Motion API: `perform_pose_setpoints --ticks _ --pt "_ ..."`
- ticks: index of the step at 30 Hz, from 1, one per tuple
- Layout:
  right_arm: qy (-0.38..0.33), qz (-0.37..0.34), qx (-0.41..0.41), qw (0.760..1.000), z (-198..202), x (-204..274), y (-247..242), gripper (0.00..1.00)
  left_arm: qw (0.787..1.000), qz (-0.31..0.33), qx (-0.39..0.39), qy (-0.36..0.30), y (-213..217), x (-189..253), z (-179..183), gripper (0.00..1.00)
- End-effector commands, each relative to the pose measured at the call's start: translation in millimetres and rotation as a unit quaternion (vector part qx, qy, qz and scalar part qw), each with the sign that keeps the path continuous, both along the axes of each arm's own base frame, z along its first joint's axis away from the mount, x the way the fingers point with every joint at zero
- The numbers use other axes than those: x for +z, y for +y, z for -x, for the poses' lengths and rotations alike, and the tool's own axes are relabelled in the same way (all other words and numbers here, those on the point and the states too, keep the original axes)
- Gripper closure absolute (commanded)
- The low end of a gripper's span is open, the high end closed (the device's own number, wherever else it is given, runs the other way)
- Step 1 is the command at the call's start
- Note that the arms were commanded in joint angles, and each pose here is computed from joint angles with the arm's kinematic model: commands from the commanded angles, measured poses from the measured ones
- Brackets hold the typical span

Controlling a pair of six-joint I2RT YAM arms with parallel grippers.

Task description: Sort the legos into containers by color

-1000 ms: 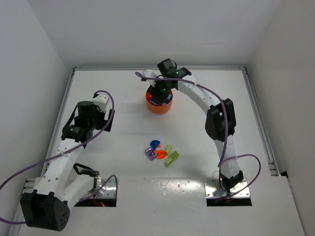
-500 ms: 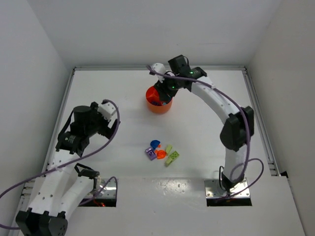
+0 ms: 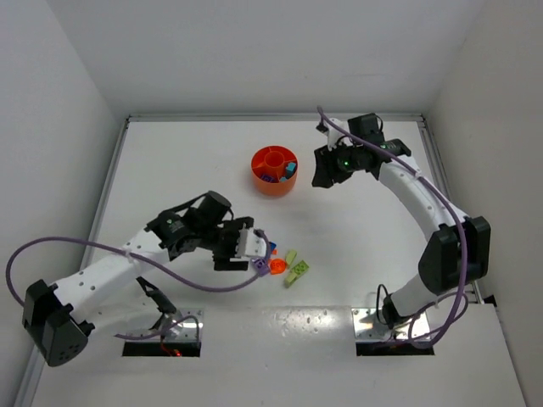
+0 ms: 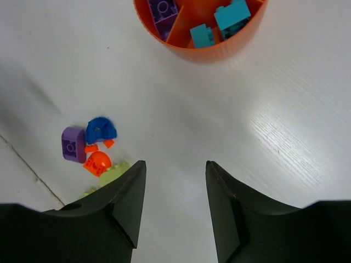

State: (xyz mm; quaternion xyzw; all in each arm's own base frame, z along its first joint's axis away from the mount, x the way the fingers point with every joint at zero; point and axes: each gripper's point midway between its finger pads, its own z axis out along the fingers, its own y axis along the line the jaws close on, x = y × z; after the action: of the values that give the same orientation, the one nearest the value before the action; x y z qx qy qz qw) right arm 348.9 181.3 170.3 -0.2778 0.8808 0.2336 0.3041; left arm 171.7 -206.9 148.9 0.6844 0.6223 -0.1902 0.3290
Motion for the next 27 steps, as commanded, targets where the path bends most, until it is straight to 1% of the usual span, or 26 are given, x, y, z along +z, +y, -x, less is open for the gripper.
perform_pose_setpoints --ticks 1,2,3,4,5,6,10,14,16,17,18,20,21,23,25,27 --pt "-0.031 -0.039 -0.025 0.998 -13 29 -7 0.52 0.991 -0.03 -0.123 -0.042 -15 -17 24 0.21" --pt "-0.03 -0.044 -0.026 0.998 -13 30 -9 0.52 0.987 -0.037 -0.143 -0.056 -19 -22 25 0.21" --pt "-0.034 -0.05 -0.032 0.998 -18 32 -14 0.52 0.982 -0.048 -0.171 -0.063 -21 -29 34 0.21" --pt "-0.039 -0.051 -0.037 0.997 -21 35 -18 0.52 0.974 -0.057 -0.202 -0.088 -24 -33 32 0.21" --pt "-0.038 -0.055 -0.038 0.997 -22 36 -20 0.52 0.968 -0.067 -0.221 -0.097 -25 -38 32 0.21" --pt "-0.043 -0.065 -0.047 0.996 -27 45 -25 0.52 0.957 -0.079 -0.254 -0.115 -26 -44 34 0.21" --pt "-0.055 -0.083 -0.057 0.993 -37 61 -35 0.52 0.941 -0.088 -0.307 -0.116 -35 -55 39 0.23" --pt "-0.049 -0.096 -0.062 0.992 -44 65 -40 0.52 0.929 -0.095 -0.338 -0.114 -47 -65 37 0.26" --pt "-0.048 -0.1 -0.063 0.992 -44 63 -42 0.52 0.924 -0.1 -0.351 -0.117 -50 -69 35 0.31" --pt "-0.045 -0.105 -0.068 0.991 -45 64 -45 0.52 0.917 -0.103 -0.366 -0.121 -54 -71 35 0.31" --pt "-0.045 -0.105 -0.068 0.991 -45 64 -45 0.52 0.914 -0.106 -0.372 -0.12 -54 -74 35 0.32" --pt "-0.046 -0.105 -0.075 0.991 -47 64 -50 0.52 0.906 -0.105 -0.389 -0.13 -61 -73 33 0.34" --pt "-0.04 -0.107 -0.072 0.991 -44 61 -49 0.52 0.903 -0.112 -0.395 -0.124 -60 -80 34 0.34" --pt "-0.04 -0.11 -0.074 0.99 -45 62 -52 0.52 0.896 -0.109 -0.408 -0.138 -68 -76 28 0.34" --pt "-0.041 -0.116 -0.078 0.989 -47 63 -54 0.52 0.893 -0.121 -0.413 -0.131 -70 -82 25 0.34" --pt "-0.037 -0.115 -0.078 0.99 -45 60 -54 0.52 0.886 -0.122 -0.425 -0.138 -75 -80 22 0.34"
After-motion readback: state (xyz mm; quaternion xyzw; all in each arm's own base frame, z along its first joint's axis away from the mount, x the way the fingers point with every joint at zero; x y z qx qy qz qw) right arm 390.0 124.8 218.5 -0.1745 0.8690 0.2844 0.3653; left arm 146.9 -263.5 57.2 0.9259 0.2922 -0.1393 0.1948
